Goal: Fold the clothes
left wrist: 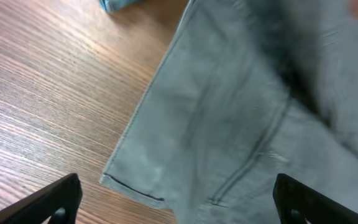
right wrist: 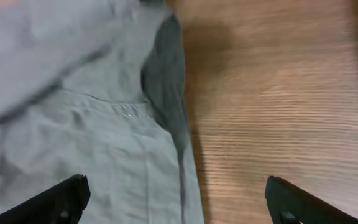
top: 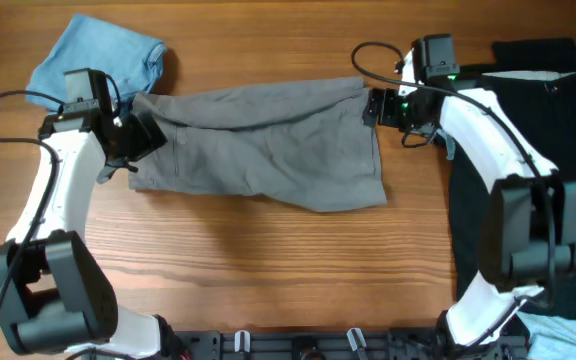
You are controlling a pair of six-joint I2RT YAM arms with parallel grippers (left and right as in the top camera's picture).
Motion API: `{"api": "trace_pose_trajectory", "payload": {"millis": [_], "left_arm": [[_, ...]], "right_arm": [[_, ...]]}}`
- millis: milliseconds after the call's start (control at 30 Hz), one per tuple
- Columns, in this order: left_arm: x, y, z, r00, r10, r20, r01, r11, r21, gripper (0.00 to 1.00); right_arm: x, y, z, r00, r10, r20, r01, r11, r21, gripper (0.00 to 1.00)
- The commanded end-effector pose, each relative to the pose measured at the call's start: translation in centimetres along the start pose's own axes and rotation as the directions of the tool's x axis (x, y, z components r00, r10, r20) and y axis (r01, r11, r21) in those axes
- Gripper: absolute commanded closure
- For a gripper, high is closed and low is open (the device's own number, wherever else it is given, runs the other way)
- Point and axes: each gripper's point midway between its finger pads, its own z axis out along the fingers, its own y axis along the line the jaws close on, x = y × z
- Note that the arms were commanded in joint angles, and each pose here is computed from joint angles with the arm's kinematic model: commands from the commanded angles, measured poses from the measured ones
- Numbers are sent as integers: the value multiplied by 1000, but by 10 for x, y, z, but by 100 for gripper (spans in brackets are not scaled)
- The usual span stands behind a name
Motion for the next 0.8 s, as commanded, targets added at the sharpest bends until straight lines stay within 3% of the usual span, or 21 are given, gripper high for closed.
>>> {"api": "trace_pose_trajectory", "payload": {"millis": [0,100,133,200,300,333,400,600,733,767], "left_arm": [[24,18,34,994,51,-100,-57,996,-65,6],[36,19,48,982,83,-169,-95,994,-60,15],[41,20,51,977,93,-192,-106,993,-57,21],[49,21,59,968,100,-231,-115,992,-54,31],[57,20,68,956,109,-271,-123,992,-35,61],[58,20,69,955,111,-275,-126,991,-36,72],[58,20,69,954,111,-278,-126,991,-38,95],[61,22,52,937,130,-324,-153,987,-46,96],[57,20,40,927,149,-345,-174,984,-43,96],[56,19,38,926,149,-347,-175,984,-44,96]], "right_arm": [[32,-2,42,991,-36,-131,31,999,-39,5],[44,5,58,982,-30,-188,11,994,-104,15],[46,7,61,980,-38,-197,13,992,-124,23],[47,15,65,978,-65,-199,30,984,-177,50],[42,17,65,981,-85,-173,51,980,-192,87],[39,14,65,983,-87,-164,56,982,-181,96],[32,0,63,987,-69,-145,53,992,-113,96],[-16,-83,9,996,85,-5,-81,968,239,95],[-44,-91,-33,997,29,77,-45,975,216,96],[-46,-86,-39,996,9,84,-25,983,182,83]]}}
